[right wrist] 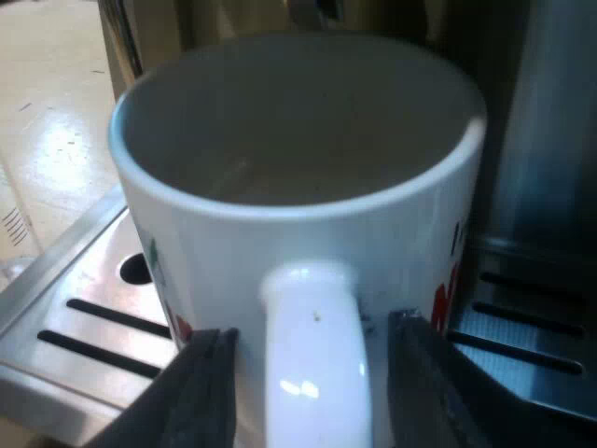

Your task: Place mug into machine

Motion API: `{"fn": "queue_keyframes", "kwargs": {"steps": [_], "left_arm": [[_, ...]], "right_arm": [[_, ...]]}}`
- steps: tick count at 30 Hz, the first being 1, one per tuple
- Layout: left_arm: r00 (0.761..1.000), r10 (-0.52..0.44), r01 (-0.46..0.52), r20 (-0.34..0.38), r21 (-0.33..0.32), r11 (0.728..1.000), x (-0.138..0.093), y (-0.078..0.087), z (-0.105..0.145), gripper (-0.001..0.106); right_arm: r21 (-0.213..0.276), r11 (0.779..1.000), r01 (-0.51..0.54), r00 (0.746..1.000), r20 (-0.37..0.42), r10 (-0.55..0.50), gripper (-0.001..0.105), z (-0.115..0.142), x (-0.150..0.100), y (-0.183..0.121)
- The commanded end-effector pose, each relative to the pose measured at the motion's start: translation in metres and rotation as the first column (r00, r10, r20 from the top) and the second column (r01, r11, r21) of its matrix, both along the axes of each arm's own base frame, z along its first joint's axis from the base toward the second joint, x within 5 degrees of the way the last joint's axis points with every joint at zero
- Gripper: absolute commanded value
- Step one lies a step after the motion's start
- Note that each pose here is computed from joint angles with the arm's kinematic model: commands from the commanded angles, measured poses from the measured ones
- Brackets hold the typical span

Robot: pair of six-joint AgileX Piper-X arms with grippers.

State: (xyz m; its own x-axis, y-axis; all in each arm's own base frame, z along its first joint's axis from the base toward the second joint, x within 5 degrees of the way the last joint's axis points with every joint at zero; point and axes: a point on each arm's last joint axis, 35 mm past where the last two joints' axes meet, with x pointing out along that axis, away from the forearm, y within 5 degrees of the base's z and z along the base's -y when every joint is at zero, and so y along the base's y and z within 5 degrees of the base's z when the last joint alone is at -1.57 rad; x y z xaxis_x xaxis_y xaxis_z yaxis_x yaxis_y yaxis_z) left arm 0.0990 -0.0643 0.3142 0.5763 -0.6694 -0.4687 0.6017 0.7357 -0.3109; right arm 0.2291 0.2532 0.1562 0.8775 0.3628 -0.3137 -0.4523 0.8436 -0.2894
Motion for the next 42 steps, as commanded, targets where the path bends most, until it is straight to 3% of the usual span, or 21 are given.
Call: {"fn": "queue_keyframes", "kwargs": {"steps": [1, 9, 14, 24, 30, 42], "left_arm": [[1.000, -0.005, 0.005, 0.010, -0.008, 1.000, 0.000, 0.000, 0.003, 0.079], [1.000, -0.005, 0.005, 0.010, -0.008, 1.000, 0.000, 0.000, 0.003, 0.079], [1.000, -0.005, 0.005, 0.010, -0.008, 1.000, 0.000, 0.000, 0.003, 0.079], [1.000, -0.005, 0.005, 0.010, -0.008, 1.000, 0.000, 0.000, 0.003, 0.079], [1.000, -0.005, 0.005, 0.010, -0.008, 1.000, 0.000, 0.000, 0.003, 0.079], [1.000, -0.005, 0.005, 0.010, -0.008, 1.000, 0.000, 0.000, 0.003, 0.079]], "right_arm": [[-0.001, 1.000, -0.001, 1.000, 0.016, 0.001, 0.040, 0.001, 0.006, 0.005], [0.005, 1.000, -0.001, 1.000, 0.020, 0.001, 0.040, -0.002, 0.019, 0.020], [-0.009, 0.997, 0.071, 0.997, 0.041, -0.071, 0.040, -0.005, 0.027, 0.026], [-0.011, 0.995, 0.098, 0.994, 0.050, -0.097, 0.040, -0.007, 0.033, 0.029], [0.009, 0.996, 0.089, 0.994, 0.064, -0.089, 0.040, 0.004, 0.028, 0.031], [0.003, 0.998, 0.067, 0.996, 0.056, -0.067, 0.040, 0.034, 0.013, 0.020]]}}
